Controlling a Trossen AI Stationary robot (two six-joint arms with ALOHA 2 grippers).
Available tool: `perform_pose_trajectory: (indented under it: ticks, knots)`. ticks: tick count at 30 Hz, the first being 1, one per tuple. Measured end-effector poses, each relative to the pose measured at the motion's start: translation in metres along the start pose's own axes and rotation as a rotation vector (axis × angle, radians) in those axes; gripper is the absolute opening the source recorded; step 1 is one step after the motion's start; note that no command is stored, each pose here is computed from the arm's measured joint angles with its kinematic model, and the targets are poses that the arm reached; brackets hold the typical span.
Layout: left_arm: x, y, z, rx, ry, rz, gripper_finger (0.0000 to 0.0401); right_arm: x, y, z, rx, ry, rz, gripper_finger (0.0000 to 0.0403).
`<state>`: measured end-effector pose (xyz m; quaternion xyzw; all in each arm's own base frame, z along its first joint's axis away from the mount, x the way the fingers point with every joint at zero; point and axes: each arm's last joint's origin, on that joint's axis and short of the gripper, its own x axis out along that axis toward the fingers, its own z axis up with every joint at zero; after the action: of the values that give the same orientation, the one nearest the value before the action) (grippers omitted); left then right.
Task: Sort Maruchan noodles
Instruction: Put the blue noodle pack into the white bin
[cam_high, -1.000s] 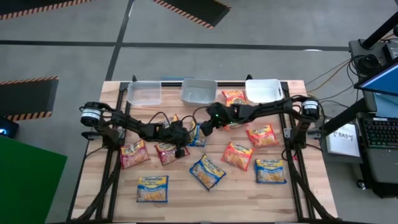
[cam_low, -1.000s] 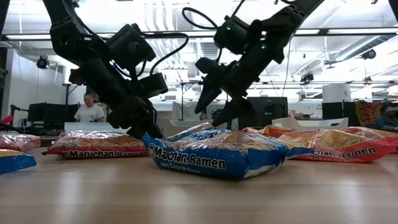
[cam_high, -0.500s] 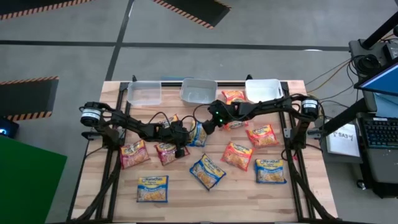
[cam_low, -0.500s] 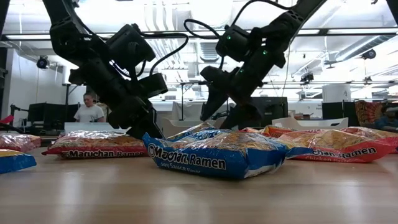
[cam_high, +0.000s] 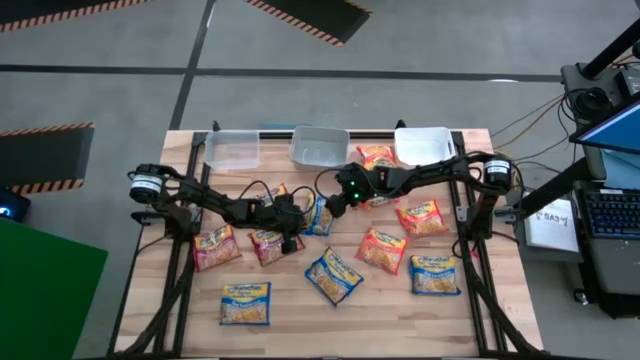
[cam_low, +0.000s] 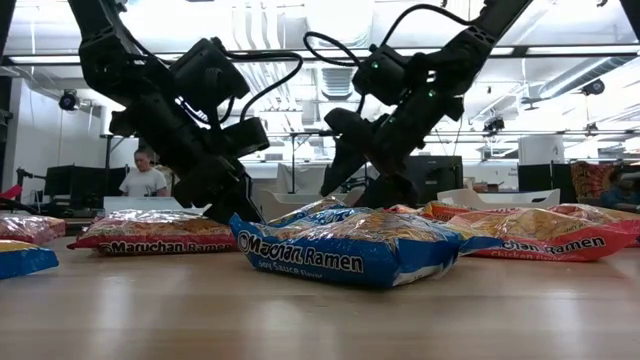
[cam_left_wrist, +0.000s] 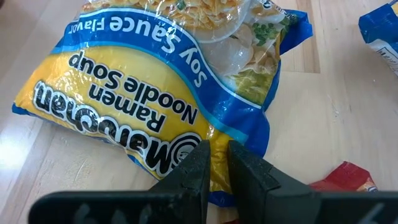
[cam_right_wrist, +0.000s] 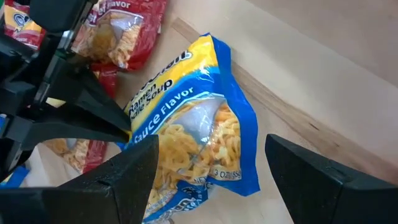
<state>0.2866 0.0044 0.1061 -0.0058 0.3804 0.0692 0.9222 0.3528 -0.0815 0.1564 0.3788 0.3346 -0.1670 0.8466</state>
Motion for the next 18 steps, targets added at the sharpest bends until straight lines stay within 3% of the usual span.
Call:
perform_pose_trajectory:
  ticks: [5, 11, 18]
  knots:
    - [0.0, 0.0, 0.0, 0.0, -0.001, 0.001, 0.0038, 0.009, -0.001, -0.001, 0.001, -0.005, 0.03, 0.0283]
    - [0.0, 0.0, 0.0, 0.0, -0.003, 0.002, 0.0038, 0.029, 0.001, -0.001, 0.038, 0.006, 0.224, 0.0276]
    - [0.0, 0.0, 0.0, -0.001, -0.004, 0.003, 0.0038, 0.035, 0.0, -0.002, 0.046, 0.012, 0.266, 0.0208]
